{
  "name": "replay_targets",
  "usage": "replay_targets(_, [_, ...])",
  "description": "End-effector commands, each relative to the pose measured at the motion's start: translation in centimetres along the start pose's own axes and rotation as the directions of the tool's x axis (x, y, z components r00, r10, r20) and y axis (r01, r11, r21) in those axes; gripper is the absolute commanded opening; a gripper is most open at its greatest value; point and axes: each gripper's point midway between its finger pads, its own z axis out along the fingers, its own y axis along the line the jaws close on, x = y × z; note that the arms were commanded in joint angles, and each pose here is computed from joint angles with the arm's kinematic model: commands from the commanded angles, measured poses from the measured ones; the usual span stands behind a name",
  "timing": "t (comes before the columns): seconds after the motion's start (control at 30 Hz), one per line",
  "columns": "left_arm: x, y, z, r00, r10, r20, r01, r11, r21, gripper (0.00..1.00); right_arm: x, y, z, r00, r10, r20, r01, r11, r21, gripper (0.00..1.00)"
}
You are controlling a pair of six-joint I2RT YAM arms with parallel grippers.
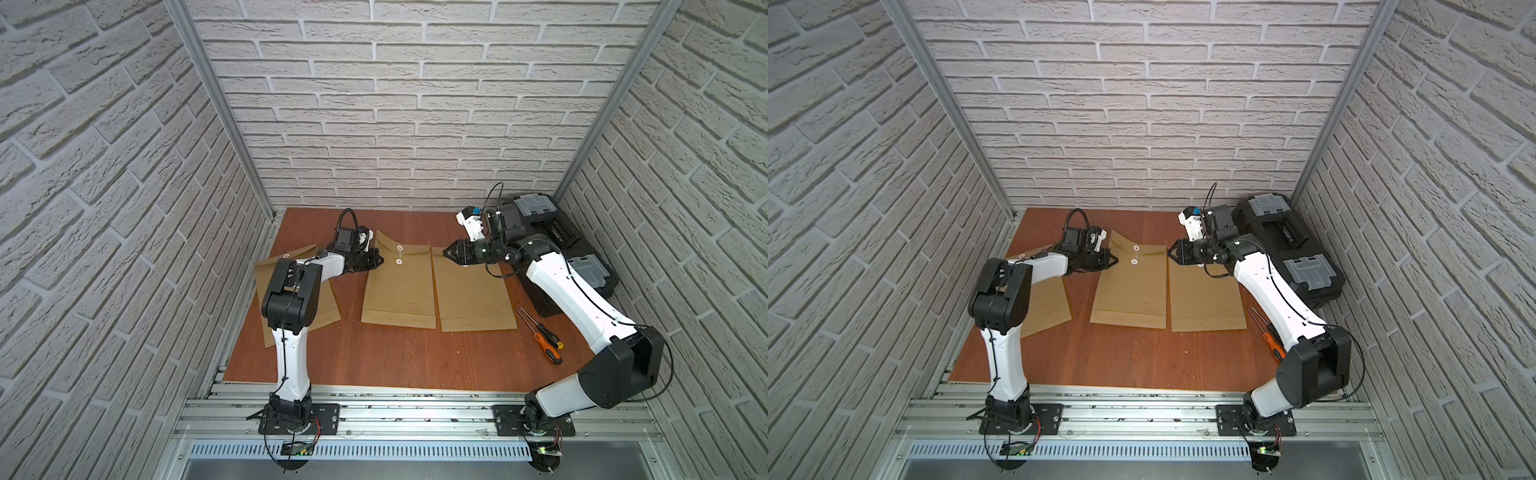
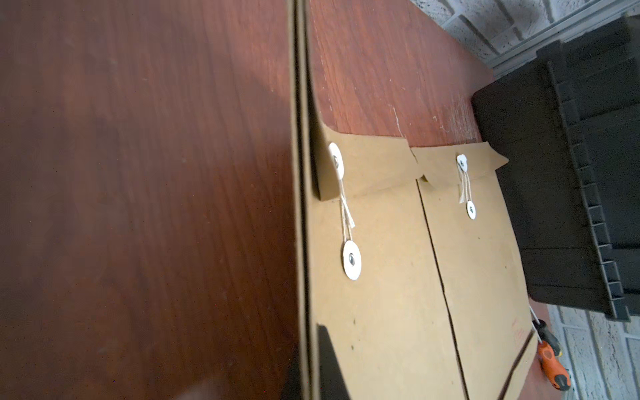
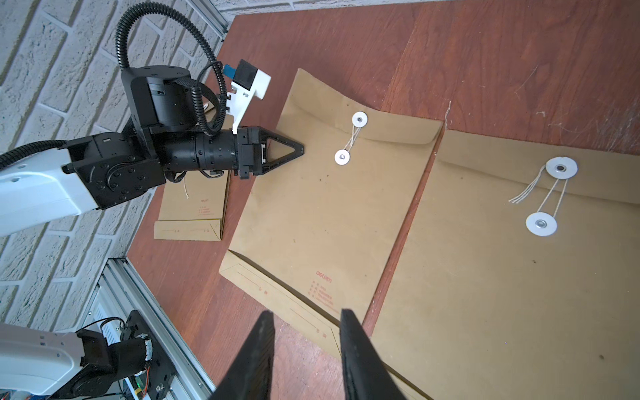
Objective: Close the mouth of the file bag
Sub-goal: Place the file bag at the center of the board, then pick up the file bag from the center of the board.
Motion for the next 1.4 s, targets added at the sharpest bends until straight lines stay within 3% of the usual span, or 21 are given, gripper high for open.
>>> replay_targets(0.0, [-2.3, -1.9, 0.8, 0.996, 0.037, 0.078, -0.040, 0.998, 0.040, 0.00, -1.2, 0.3, -0.1, 0.999, -0.034, 0.032, 0.035, 0.999, -0.016, 0.34])
replay_targets(0.23, [-1.6, -2.7, 1.4, 0.998, 0.027, 0.062, -0.029, 0.999, 0.041, 0.03, -1.4, 0.2, 0.4, 0.999, -0.014, 0.032, 0.015, 0.999, -0.034, 0.34])
replay_targets(0.37, [-2.0, -0.9, -1.3, 0.997, -0.005, 0.078, 0.009, 0.999, -0.046, 0.51, -1.1, 0.3, 0.6, 0.999, 0.039, 0.026, -0.038, 0.998, -0.046, 0.34])
replay_targets(0.57, [-2.1, 0.5, -7.6, 0.995, -0.001, 0.098, 0.020, 0.980, -0.198, 0.98, 0.3, 1.2, 3.1, 0.986, 0.164, 0.001, -0.164, 0.986, -0.020, 0.41])
replay_targets(0.67, [-1.3, 1.6, -11.4, 0.995, 0.016, 0.098, 0.017, 0.942, -0.335, 0.98, 1.3, 2.9, 5.6, 0.977, 0.213, -0.021, -0.213, 0.977, 0.003, 0.44])
replay_targets(0.73, [-0.4, 3.2, -14.6, 0.995, 0.006, 0.098, 0.041, 0.883, -0.467, 0.98, 2.3, 5.0, 7.7, 0.973, 0.229, -0.038, -0.229, 0.973, 0.000, 0.45])
replay_targets(0.8, [0.6, 5.2, -18.5, 0.994, 0.025, 0.106, 0.050, 0.763, -0.644, 0.98, 3.3, 7.3, 10.2, 0.969, 0.241, -0.056, -0.242, 0.970, -0.021, 0.45])
replay_targets(0.9, [1.4, 8.0, -24.8, 0.979, 0.065, 0.192, 0.130, 0.522, -0.843, 0.98, 4.7, 10.6, 14.2, 0.967, 0.237, -0.093, -0.242, 0.969, -0.047, 0.45])
replay_targets(0.97, [2.1, 9.3, -27.3, 0.963, 0.036, 0.266, 0.222, 0.450, -0.865, 0.98, 5.5, 12.8, 16.6, 0.968, 0.220, -0.123, -0.229, 0.972, -0.061, 0.45])
replay_targets(1.0, [2.9, 9.7, -27.7, 0.958, -0.017, 0.287, 0.263, 0.450, -0.853, 0.98, 6.1, 14.0, 18.0, 0.967, 0.208, -0.146, -0.219, 0.973, -0.067, 0.45])
replay_targets(1.07, [3.6, 9.9, -26.5, 0.960, -0.083, 0.267, 0.268, 0.548, -0.792, 0.98, 7.9, 15.3, 20.9, 0.960, 0.196, -0.200, -0.211, 0.976, -0.059, 0.45])
replay_targets(1.17, [4.5, 10.2, -25.3, 0.947, -0.132, 0.293, 0.309, 0.624, -0.717, 0.96, 9.4, 17.6, 24.0, 0.953, 0.176, -0.246, -0.197, 0.978, -0.063, 0.44])
replay_targets(1.37, [7.3, 13.1, -24.4, 0.886, -0.265, 0.381, 0.461, 0.600, -0.653, 0.85, 11.9, 19.4, 28.9, 0.932, 0.204, -0.300, -0.225, 0.974, -0.038, 0.44])
